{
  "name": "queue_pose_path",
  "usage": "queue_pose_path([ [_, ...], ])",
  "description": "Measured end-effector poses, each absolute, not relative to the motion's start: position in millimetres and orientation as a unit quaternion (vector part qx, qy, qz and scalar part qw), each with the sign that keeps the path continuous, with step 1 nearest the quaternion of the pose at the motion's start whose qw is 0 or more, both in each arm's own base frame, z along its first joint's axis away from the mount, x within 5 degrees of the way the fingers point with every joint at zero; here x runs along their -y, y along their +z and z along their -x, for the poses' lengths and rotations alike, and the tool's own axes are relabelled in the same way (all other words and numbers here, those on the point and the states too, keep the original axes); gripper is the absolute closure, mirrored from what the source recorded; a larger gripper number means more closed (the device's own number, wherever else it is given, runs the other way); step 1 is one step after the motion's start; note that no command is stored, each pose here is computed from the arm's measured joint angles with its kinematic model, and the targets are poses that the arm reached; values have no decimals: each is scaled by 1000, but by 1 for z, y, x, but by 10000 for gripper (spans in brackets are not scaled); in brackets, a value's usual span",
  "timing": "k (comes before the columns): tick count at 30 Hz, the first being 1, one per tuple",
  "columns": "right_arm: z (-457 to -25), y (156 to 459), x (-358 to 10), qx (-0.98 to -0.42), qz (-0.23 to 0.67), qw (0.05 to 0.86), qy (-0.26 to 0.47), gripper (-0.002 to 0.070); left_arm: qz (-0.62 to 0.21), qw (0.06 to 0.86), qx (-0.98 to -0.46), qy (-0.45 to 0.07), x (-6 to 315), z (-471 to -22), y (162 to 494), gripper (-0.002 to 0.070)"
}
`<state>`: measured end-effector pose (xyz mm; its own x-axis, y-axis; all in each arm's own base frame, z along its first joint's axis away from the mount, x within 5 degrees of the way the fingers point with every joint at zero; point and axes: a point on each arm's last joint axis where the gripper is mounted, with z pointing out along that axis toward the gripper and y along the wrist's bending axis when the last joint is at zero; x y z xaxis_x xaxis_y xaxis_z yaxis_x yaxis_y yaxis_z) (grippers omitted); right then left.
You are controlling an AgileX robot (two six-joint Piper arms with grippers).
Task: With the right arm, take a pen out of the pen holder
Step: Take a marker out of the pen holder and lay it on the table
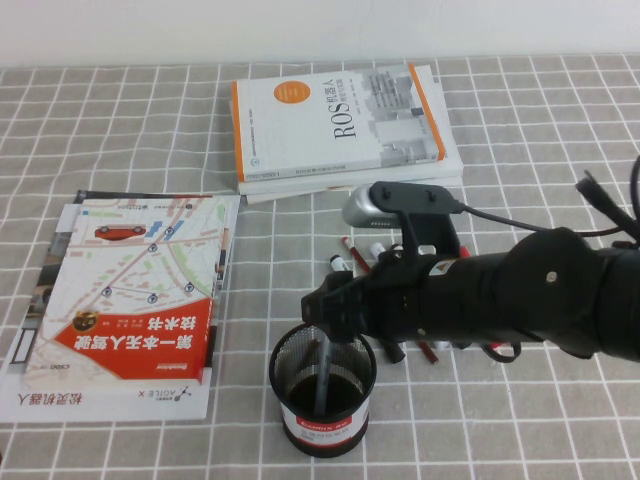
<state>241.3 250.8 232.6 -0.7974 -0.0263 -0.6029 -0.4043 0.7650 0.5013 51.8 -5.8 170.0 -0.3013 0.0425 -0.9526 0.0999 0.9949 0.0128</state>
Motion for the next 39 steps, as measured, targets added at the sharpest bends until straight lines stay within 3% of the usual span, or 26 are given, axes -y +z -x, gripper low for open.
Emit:
queue_pose_path([
  [13, -249, 222, -258, -896, 128, 291, 310, 313, -44, 589, -806, -24, 6, -52, 170, 678],
  [32, -250, 225, -259, -891, 144, 301, 308, 652, -44, 589, -806, -24, 6, -52, 170, 678],
  [39, -248, 236, -257, -883, 153, 314, 314, 660, -44, 589, -806, -24, 6, -52, 170, 678],
])
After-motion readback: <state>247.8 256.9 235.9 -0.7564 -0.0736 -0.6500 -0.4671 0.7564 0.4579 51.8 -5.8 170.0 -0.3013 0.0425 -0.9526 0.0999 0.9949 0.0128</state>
